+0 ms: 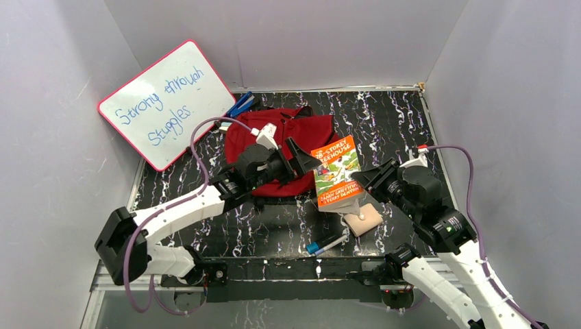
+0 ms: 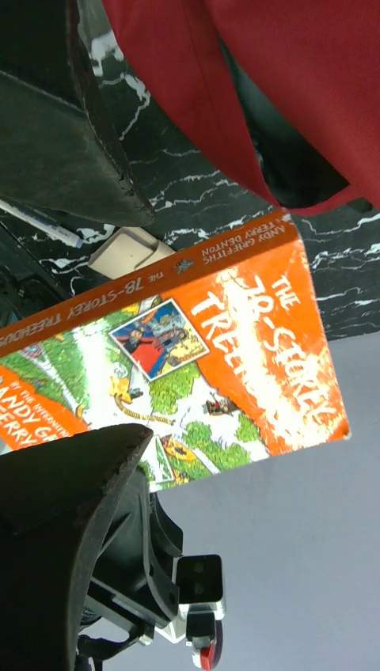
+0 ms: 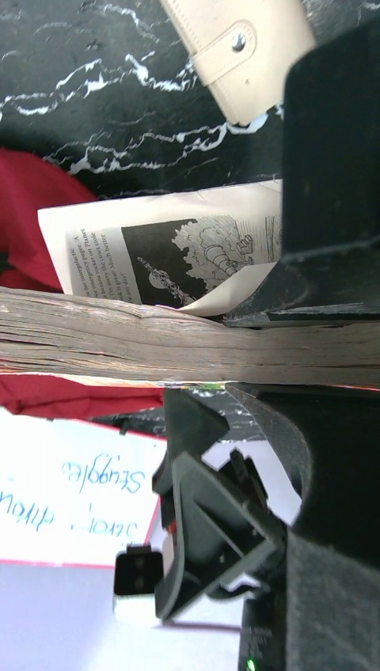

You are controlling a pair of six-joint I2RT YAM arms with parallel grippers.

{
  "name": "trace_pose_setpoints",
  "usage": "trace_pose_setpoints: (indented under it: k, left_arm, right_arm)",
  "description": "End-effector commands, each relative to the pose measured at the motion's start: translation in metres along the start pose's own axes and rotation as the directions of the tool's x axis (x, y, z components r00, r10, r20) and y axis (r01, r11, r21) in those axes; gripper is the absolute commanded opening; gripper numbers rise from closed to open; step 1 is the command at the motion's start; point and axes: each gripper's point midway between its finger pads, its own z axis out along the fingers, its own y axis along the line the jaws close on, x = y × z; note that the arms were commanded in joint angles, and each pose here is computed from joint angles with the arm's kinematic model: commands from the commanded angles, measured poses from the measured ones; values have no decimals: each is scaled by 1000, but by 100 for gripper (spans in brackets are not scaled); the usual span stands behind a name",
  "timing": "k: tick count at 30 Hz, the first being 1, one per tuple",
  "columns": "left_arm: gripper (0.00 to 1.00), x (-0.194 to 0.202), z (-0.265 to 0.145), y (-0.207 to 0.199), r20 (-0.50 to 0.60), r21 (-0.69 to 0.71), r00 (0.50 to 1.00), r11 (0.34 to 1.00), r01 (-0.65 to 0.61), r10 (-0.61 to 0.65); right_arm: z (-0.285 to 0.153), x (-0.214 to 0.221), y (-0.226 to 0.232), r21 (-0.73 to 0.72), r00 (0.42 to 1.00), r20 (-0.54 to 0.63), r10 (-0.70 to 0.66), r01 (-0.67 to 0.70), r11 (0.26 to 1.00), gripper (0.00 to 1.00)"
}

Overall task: Pack the student bag
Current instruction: Pick up the book from the center of the board.

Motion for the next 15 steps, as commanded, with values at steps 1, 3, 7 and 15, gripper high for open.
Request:
trace_pose_setpoints:
  k: [1, 3, 7, 15]
  left_arm:
    - [91, 0, 12, -20, -21, 97, 998, 994, 53, -51]
    - [92, 1, 16, -26, -35, 126, 998, 990, 60, -56]
    - [88, 1, 22, -39, -52, 194, 996, 977, 87, -79]
    - [32, -5, 22, -49, -45, 225, 996, 970, 90, -82]
  right_arm:
    - [-14, -34, 63, -249, 990, 111, 88, -58, 967, 0]
    - [-15, -34, 67, -279, 989, 113, 96, -61, 958, 0]
    - [-12, -28, 67, -287, 991, 85, 100, -72, 955, 0]
    - [-5, -24, 59, -246, 995, 76, 71, -51, 968, 0]
